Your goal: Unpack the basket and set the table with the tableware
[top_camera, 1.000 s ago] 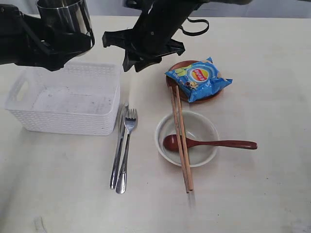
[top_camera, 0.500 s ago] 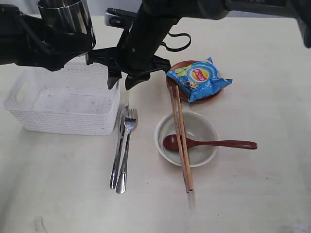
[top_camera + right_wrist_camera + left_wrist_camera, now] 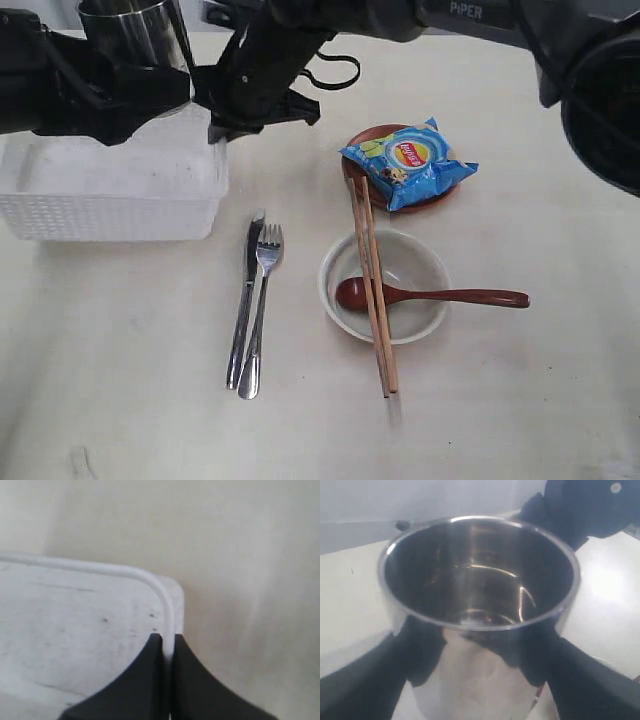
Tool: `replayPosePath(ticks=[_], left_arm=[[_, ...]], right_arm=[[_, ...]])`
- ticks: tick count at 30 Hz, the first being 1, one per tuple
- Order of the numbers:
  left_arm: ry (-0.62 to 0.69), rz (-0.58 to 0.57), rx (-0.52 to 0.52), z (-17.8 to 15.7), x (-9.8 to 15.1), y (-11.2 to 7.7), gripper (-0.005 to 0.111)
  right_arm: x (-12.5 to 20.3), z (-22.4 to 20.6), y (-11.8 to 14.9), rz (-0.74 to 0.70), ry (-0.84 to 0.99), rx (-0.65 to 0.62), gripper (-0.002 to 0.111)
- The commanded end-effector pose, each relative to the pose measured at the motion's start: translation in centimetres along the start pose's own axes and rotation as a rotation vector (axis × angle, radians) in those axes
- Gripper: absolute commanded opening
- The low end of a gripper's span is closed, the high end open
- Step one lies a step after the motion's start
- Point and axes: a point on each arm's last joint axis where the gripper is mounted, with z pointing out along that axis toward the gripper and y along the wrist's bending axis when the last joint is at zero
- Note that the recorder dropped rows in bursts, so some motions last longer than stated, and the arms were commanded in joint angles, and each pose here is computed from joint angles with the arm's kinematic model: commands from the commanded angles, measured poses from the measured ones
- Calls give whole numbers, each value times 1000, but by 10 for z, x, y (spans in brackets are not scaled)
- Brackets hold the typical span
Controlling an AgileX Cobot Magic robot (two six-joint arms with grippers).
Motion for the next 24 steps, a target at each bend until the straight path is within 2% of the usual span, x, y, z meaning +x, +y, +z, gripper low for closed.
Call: replayPosePath(ticks=[1, 4, 8, 12, 13, 15, 20, 21, 24], left_arm=[[-41, -22, 16, -8, -5, -7, 0], [-81, 12, 15, -19, -12, -12, 0], [-116, 64, -9, -34, -18, -18, 0], [-120, 14, -72, -34, -15, -13, 0], [-119, 0, -75, -32, -14, -11, 0], [-87, 44, -64, -24, -10, -8, 0], [-10, 20, 0, 4, -4, 1, 0], [13, 45, 31, 17, -3, 6, 0], [56, 61, 49, 43, -2, 18, 0]], right_arm=[[-21, -3, 3, 45, -140, -20, -1], [-33, 1, -11, 97, -166, 7, -1], [-62, -14, -45, 178, -241, 26, -1], [-88, -42, -79, 192, -298, 53, -1], [-92, -48, -87, 193, -297, 72, -1], [-96, -55, -104, 221, -290, 98, -1], [-105, -74, -149, 298, -296, 143, -1], [-108, -82, -166, 328, -309, 158, -1], [-108, -94, -194, 339, -276, 198, -1]])
